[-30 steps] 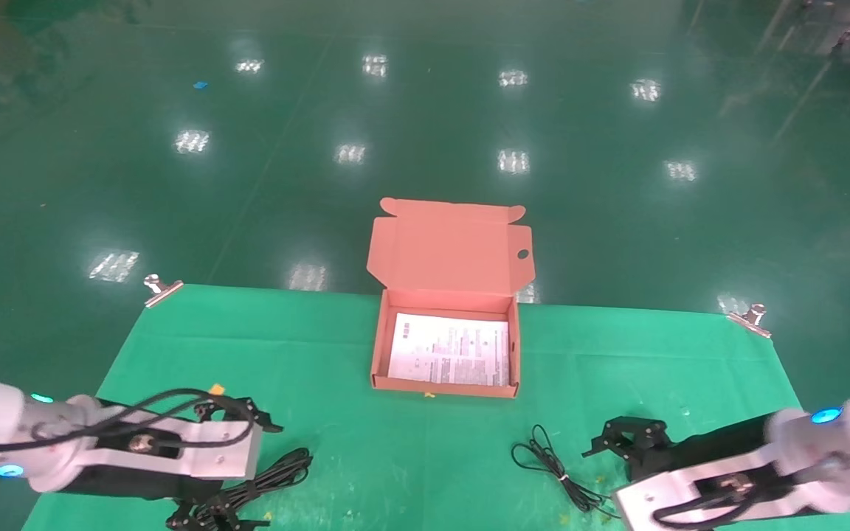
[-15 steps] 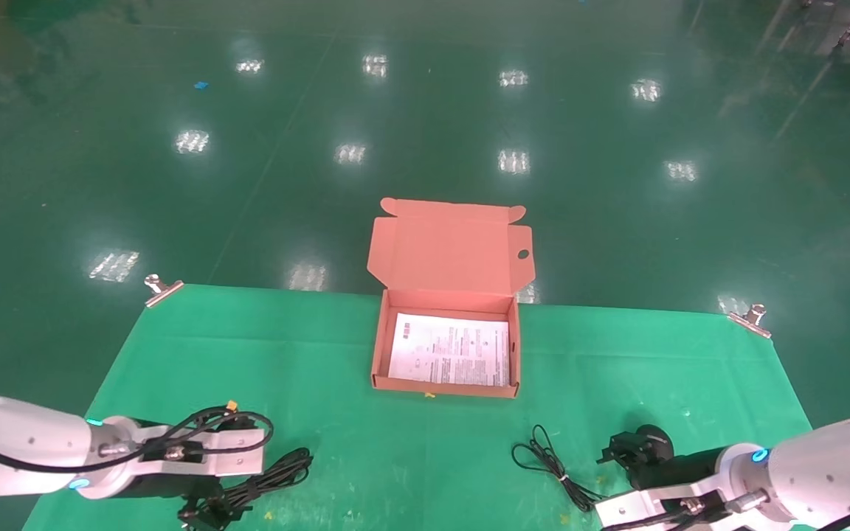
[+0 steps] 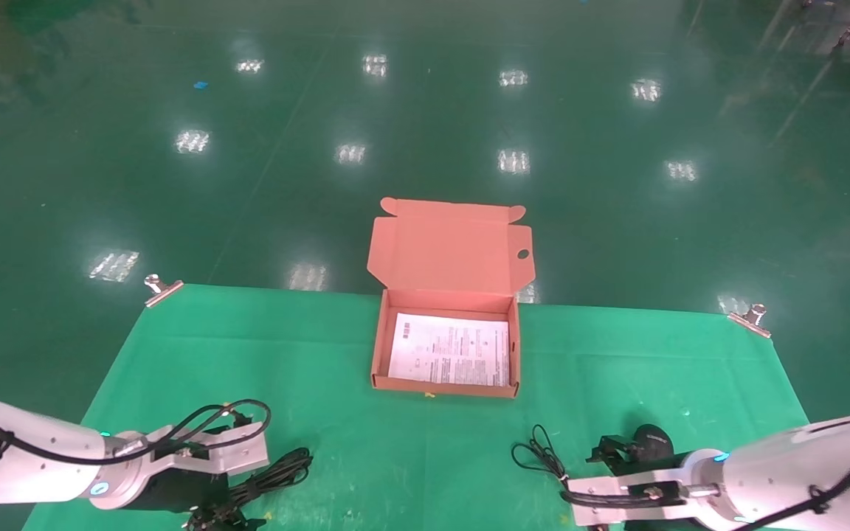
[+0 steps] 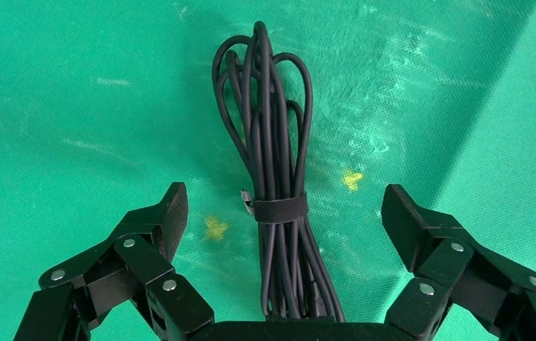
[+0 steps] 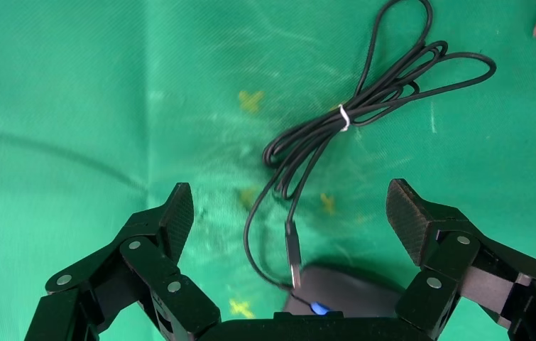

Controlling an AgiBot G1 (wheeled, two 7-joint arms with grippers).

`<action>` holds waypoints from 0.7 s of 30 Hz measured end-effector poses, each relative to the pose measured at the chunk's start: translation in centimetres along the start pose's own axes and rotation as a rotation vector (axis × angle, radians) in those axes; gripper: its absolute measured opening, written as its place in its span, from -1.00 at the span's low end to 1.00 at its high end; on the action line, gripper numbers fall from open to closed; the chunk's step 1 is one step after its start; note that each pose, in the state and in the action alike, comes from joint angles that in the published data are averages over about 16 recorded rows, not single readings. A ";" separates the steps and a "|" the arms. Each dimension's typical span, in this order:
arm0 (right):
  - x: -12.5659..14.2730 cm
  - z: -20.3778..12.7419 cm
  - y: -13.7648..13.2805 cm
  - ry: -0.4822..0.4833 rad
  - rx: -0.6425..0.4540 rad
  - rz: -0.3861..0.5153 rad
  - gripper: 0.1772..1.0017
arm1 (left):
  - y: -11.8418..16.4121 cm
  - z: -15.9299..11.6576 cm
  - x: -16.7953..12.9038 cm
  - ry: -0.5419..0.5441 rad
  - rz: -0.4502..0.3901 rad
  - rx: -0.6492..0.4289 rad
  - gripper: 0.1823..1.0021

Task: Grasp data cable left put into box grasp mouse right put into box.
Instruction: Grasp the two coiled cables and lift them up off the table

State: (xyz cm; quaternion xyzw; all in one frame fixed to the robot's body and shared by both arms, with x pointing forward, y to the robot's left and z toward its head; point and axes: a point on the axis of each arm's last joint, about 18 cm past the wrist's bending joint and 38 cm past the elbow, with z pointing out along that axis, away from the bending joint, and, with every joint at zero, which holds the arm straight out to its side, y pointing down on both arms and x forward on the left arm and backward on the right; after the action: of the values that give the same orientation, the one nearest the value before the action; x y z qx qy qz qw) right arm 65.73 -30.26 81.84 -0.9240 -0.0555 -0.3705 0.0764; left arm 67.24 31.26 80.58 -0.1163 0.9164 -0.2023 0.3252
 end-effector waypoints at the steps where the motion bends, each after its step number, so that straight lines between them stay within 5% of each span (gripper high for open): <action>1: 0.1 0.3 -0.1 0.000 0.002 0.016 1.00 | 0.1 0.1 -0.1 0.002 -0.007 0.000 1.00; 10: 1.2 2.3 -0.9 -0.004 0.020 0.130 1.00 | 0.9 0.7 -0.6 0.004 -0.034 -0.006 1.00; 21: 1.5 3.6 -1.2 -0.010 0.015 0.161 0.97 | 1.4 1.1 -0.9 0.002 -0.048 -0.008 0.98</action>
State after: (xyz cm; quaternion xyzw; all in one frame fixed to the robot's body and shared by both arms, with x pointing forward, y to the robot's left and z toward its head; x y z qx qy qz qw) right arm 69.10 -28.32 80.44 -0.9267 0.0158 -0.3580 0.1127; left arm 68.52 32.56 79.70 -0.1394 0.9145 -0.2063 0.3190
